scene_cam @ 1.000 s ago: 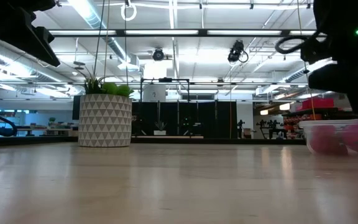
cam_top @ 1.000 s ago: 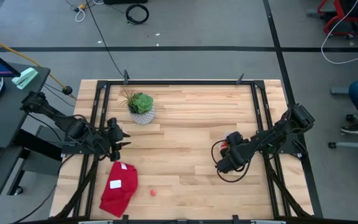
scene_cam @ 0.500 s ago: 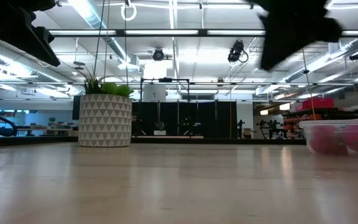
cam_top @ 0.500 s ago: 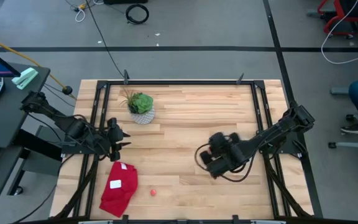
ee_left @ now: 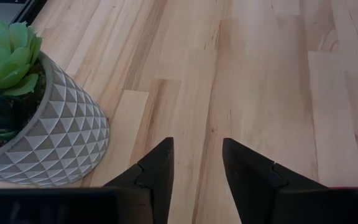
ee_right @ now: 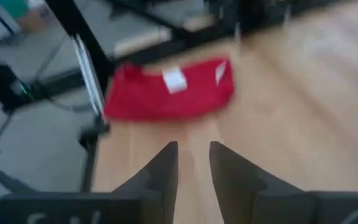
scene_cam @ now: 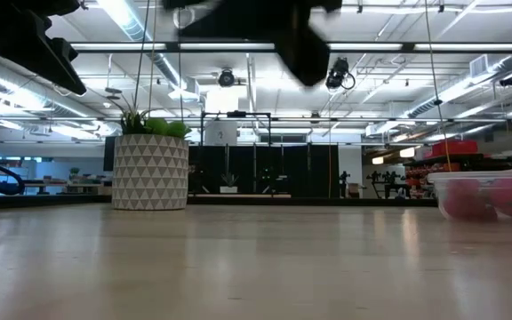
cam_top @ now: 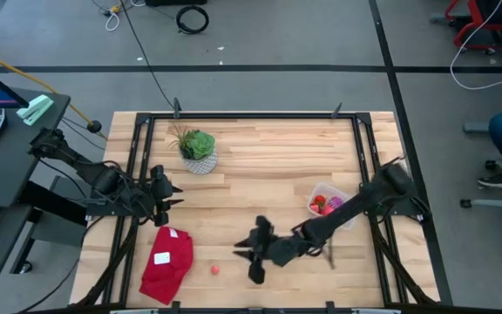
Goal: Pick and placing Produce into tupperware
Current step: Put the pink peach into the transparent bin
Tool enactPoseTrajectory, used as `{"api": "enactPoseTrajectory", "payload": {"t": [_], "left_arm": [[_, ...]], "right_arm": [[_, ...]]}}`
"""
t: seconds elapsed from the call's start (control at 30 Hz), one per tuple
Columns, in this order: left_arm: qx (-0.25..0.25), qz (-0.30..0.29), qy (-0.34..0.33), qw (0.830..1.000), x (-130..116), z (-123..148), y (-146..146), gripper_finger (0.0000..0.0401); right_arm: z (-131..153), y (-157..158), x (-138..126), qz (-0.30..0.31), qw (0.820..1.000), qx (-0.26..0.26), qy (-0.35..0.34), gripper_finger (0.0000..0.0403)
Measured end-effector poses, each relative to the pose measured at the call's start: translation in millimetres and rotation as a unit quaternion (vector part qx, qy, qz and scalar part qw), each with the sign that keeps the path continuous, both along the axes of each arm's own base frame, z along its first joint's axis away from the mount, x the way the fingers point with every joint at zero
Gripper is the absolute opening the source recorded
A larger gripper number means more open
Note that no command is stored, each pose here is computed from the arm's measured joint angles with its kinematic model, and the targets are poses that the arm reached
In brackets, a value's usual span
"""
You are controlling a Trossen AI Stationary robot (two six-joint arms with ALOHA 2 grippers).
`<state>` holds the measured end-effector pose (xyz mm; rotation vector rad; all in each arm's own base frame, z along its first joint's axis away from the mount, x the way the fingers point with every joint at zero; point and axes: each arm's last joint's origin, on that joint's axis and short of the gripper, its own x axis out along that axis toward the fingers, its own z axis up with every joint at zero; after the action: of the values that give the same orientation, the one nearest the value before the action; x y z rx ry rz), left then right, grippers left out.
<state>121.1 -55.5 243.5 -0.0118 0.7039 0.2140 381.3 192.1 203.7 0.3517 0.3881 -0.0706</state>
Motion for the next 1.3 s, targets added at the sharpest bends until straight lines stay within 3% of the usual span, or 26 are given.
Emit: {"api": "enactPoseTrajectory", "payload": {"t": [0.2, 0.47, 0.73, 1.0, 1.3], "left_arm": [[0.000, 0.000, 0.000, 1.000, 0.1, 0.0, 0.0, 0.0152], [0.000, 0.000, -0.001, 1.000, 0.1, 0.2, -0.1, 0.0146], [0.000, 0.000, 0.000, 1.000, 0.1, 0.2, 0.0, 0.0140], [0.001, -0.001, 0.000, 1.000, 0.0, 0.1, 0.0, 0.0152], [0.001, 0.000, 0.000, 1.000, 0.0, 0.1, 0.0, 0.0144]], "right_arm": [[-49.0, 16.0, 28.9, 0.065, 0.997, -0.018, 0.045, 0.0110], [-51.3, 12.8, 60.7, 0.135, 0.989, -0.044, 0.036, 0.0168], [-72.3, 17.6, 71.7, 0.149, 0.986, -0.054, 0.053, 0.0215], [-92.8, 37.4, 92.4, 0.171, 0.980, -0.091, 0.040, 0.0220], [-108.3, 23.6, 102.9, 0.154, 0.976, -0.116, 0.096, 0.0220]]}}
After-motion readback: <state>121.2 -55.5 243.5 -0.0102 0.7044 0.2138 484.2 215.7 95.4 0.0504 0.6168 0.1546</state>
